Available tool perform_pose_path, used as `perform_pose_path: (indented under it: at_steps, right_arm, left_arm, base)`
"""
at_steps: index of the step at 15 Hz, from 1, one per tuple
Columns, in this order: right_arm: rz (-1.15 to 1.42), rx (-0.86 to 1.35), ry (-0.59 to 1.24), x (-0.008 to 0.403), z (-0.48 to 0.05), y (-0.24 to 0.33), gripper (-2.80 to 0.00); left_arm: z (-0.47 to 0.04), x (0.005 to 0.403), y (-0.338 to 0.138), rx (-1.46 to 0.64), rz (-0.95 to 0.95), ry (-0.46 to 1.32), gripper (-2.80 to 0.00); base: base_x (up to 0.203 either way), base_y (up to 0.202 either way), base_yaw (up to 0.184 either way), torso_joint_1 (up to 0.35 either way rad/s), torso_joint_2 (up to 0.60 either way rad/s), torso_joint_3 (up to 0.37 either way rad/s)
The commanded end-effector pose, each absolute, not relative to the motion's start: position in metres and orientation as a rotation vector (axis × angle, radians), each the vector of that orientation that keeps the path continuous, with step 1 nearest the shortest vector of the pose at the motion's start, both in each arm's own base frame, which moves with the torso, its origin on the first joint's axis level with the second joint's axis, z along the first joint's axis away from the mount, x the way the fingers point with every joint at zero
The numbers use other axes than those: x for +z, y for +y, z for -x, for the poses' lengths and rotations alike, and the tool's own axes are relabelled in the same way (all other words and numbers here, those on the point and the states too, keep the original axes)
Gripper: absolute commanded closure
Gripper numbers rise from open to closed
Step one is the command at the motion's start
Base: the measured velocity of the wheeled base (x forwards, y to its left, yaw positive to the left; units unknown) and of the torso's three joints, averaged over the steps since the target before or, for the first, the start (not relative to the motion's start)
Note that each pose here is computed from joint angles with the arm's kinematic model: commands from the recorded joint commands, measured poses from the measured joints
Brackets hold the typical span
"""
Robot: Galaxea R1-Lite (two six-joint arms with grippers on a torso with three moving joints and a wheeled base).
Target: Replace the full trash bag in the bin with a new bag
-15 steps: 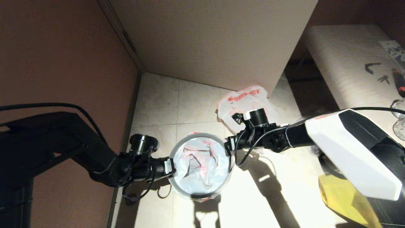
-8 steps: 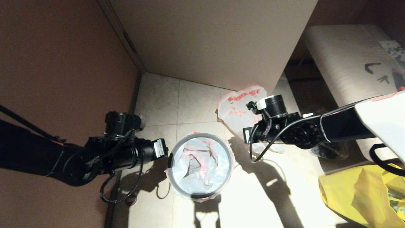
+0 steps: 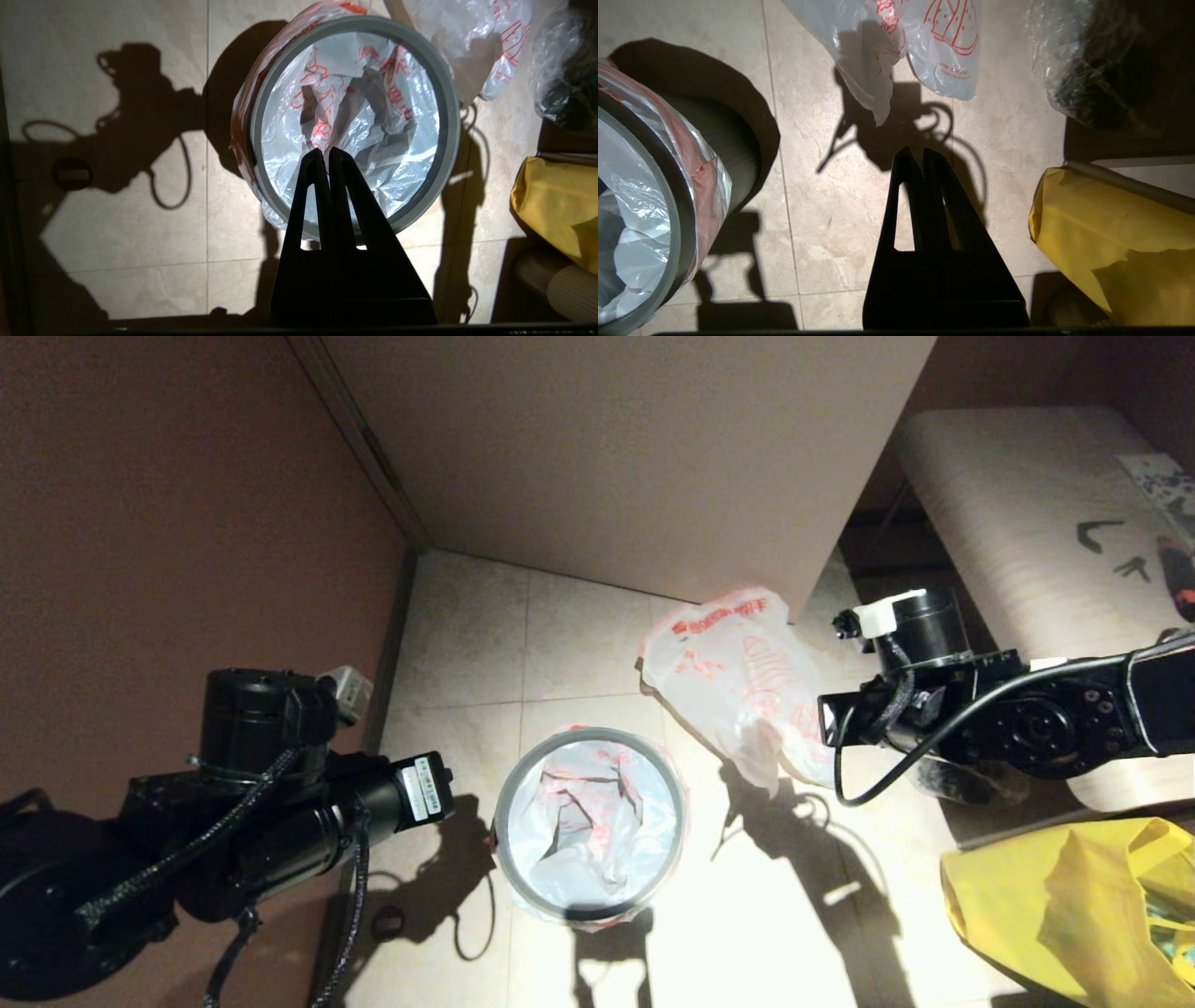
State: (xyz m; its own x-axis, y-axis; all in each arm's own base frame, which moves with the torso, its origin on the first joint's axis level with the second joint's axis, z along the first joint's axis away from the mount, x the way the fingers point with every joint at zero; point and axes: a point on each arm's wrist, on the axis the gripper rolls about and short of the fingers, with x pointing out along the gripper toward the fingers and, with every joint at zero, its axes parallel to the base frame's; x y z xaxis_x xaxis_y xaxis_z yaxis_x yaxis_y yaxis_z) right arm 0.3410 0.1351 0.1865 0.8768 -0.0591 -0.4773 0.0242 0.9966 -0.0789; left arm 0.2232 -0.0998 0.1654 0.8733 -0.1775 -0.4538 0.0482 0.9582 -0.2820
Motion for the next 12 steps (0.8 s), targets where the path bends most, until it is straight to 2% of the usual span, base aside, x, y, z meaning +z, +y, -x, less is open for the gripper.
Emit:
perform_pose_path:
  at_steps: [1,12]
  right_arm:
    - [0.045,-0.068,0.443,0.209,-0.328,0.126,0.0]
    - [0.049,-0.188,0.288,0.266,-0.259,0.065,0.0]
  left_arm:
    - [-0.218,0.171,-0.1,-0.119,0.275,0.468,0.0]
    - [-0.215,0.187,-0.102,-0.09,0.193,0.383,0.0]
  base:
    - [0.0,0.0,0.0,0.0,0.0,0.0]
    - [0.0,0.0,0.0,0.0,0.0,0.0]
